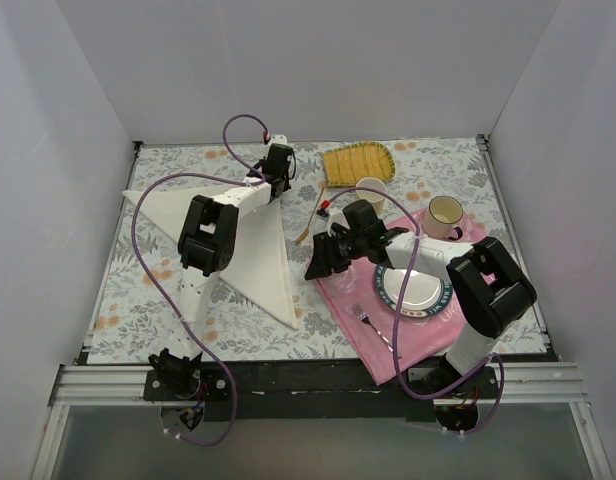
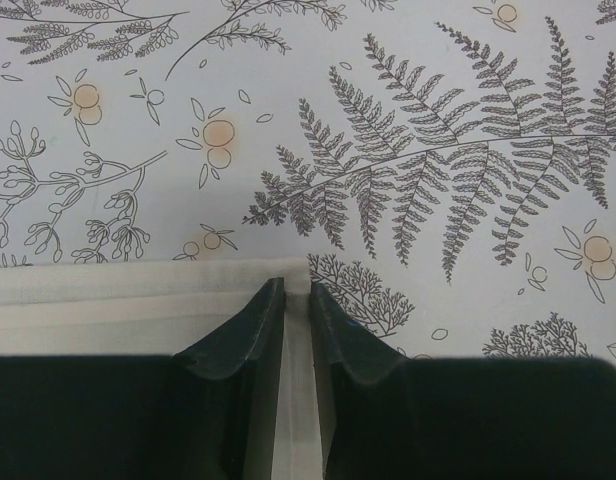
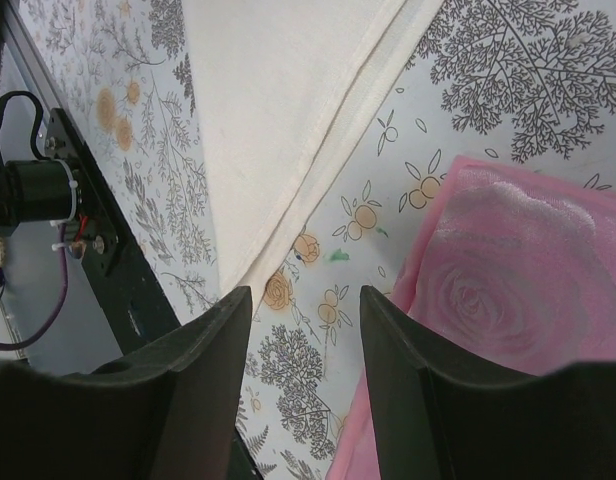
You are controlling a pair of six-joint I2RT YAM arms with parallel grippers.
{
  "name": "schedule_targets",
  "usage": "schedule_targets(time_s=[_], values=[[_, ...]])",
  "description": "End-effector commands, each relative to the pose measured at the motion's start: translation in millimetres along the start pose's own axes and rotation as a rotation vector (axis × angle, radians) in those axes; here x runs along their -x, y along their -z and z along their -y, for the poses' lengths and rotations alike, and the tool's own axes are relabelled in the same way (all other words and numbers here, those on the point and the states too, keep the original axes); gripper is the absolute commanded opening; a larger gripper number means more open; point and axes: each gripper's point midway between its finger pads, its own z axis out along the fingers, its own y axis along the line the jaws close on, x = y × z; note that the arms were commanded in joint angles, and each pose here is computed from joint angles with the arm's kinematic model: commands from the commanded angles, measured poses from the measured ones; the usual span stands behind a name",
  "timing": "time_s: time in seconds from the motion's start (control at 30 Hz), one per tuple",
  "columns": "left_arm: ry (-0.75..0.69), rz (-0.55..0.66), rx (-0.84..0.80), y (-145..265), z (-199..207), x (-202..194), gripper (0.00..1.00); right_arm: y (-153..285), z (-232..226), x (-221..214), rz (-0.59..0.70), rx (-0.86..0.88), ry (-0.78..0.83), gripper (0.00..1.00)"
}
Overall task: Fold the napkin, place the utensils inside, and roll it up
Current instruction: Fold the napkin
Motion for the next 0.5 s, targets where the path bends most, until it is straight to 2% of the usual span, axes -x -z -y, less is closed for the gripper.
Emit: schedule_targets(time_s=[0.0, 0.2, 0.37, 0.47], values=[[-0.002, 0.008, 0.018, 13.0, -4.6, 10.0, 0.15, 2.9, -2.3, 5.1, 0.025, 0.015, 0.008, 0.55], [-0.002, 0.040, 0.028, 21.9, -8.0, 25.9, 0.09, 1.8, -1.7, 4.8, 0.022, 0.018, 0.007, 0.55], [-0.002, 0.077, 0.040, 32.6, -12.6, 41.6, 0.00, 1.1, -1.9, 3.8, 0.020, 0.022, 0.000, 0.55], [-0.007, 0.099, 0.044, 36.0, -13.6, 48.6, 0.00, 1.4, -2.9, 4.6, 0.022, 0.026, 0.005, 0.55]])
